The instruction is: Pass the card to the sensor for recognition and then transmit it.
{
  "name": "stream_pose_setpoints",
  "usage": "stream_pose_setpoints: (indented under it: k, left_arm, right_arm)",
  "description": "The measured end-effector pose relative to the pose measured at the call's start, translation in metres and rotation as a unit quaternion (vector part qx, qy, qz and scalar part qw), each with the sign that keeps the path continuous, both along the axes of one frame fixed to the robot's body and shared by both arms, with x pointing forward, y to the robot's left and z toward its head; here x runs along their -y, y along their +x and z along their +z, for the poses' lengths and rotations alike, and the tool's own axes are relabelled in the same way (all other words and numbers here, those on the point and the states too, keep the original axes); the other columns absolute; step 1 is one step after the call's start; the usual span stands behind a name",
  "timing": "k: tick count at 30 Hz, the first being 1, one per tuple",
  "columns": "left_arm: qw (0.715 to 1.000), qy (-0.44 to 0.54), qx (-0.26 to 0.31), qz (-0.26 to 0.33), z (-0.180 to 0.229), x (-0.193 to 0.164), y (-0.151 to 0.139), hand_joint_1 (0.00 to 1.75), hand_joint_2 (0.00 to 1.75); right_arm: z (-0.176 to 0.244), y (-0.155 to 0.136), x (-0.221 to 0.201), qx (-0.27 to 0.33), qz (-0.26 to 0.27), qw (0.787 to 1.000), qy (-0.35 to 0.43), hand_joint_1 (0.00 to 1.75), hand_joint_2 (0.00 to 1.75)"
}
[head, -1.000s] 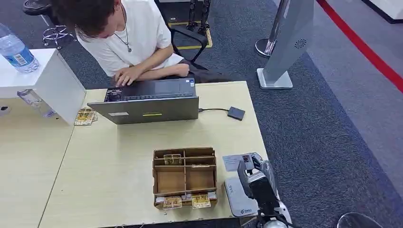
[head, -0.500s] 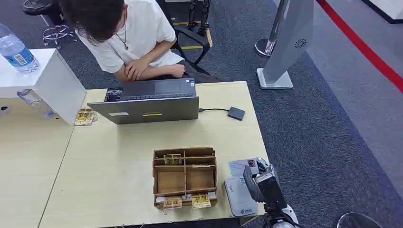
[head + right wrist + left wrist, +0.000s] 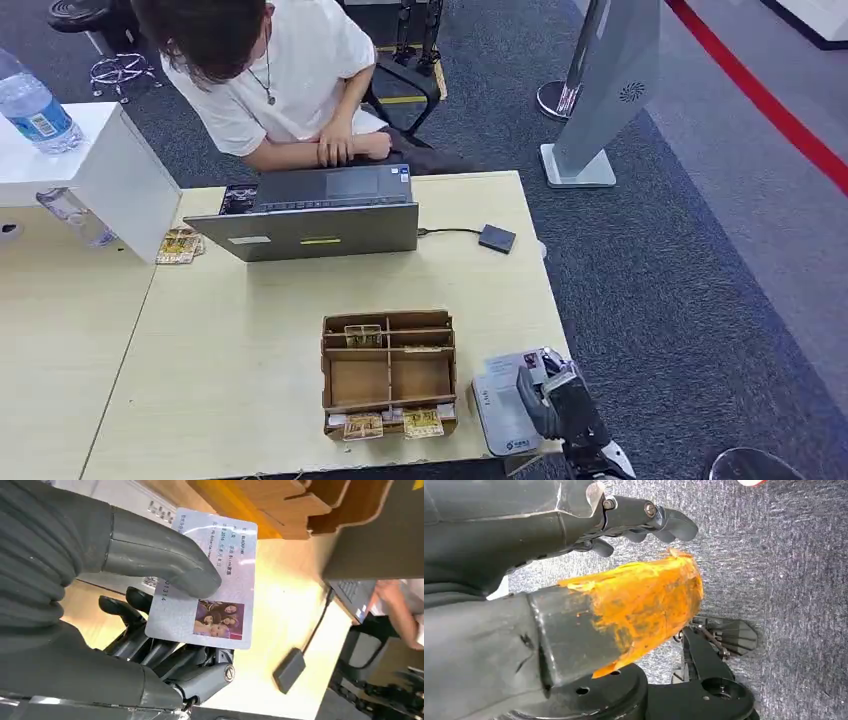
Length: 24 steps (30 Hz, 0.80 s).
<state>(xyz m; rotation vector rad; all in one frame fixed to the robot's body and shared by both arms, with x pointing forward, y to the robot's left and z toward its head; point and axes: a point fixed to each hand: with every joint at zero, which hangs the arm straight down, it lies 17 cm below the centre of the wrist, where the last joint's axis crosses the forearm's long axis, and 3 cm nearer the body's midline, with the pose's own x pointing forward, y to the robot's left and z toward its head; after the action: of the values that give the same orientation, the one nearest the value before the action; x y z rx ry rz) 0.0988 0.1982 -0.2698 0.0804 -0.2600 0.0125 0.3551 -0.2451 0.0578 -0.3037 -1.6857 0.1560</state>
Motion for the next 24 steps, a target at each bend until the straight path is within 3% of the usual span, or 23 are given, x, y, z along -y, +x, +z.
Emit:
stream_pose_setpoints:
  k: [24]
  left_arm:
    - [1.000, 0.001, -0.001, 0.009, 0.000, -0.002, -0.001, 0.00, 0.00]
  right_arm:
    - [-0.034, -0.011, 0.006, -0.054, 0.039, 0.998, -0.017, 1.75, 1.75]
